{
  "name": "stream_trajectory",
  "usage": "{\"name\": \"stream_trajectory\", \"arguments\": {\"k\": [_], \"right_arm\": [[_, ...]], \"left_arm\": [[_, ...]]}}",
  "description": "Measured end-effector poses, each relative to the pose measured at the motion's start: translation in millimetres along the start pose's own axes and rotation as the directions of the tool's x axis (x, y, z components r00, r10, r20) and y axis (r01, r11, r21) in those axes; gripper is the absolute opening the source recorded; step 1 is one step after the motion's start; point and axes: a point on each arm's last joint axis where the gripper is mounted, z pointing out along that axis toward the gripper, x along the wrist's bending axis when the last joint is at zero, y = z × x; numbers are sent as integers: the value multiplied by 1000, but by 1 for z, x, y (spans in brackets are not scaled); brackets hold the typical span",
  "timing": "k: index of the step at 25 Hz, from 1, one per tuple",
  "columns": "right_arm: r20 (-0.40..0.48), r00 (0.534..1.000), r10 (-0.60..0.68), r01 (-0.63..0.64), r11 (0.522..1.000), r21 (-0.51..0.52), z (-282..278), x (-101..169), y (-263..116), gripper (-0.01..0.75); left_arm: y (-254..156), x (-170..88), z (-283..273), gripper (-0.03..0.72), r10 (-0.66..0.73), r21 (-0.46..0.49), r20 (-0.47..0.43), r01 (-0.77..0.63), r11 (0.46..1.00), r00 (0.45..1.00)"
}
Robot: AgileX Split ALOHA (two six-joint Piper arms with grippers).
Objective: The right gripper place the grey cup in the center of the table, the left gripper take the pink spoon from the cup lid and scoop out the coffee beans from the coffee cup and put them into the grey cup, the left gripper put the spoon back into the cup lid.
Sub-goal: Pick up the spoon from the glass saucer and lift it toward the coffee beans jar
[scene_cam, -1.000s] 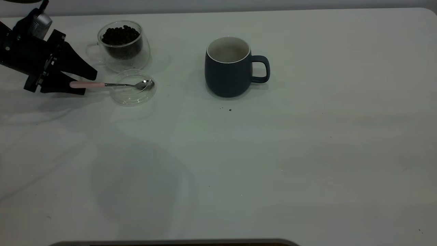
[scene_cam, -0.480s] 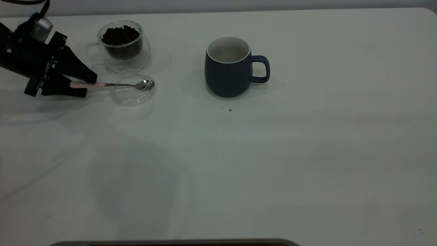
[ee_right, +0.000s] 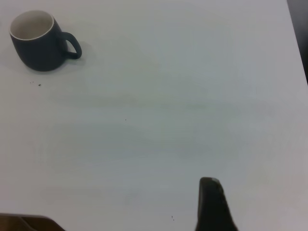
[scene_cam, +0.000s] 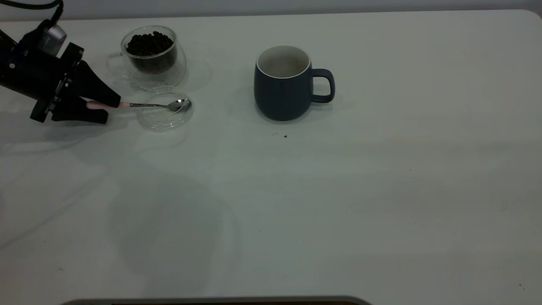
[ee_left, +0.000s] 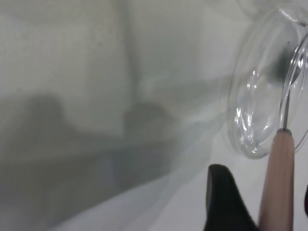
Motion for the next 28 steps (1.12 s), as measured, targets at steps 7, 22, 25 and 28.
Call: {"name": "stream_trajectory", "arguments": {"k": [7,22,25,28], "right_arm": [[0,1000,0,0,1000,0,0,0,0,507],[0,1000,0,0,1000,0,0,0,0,507],[0,1000,0,0,1000,0,0,0,0,507],[0,1000,0,0,1000,0,0,0,0,507]], "left_arm": [[-1,-1,0,237,0,10,11,0,1000,1000],[-4,-18,-23,148,83,121,-43,-78,990,996],[-1,-24,-31,134,108,111,-65,-101,989,992],[0,-29,-37,128,122,104,-77,-113,988,990]]}}
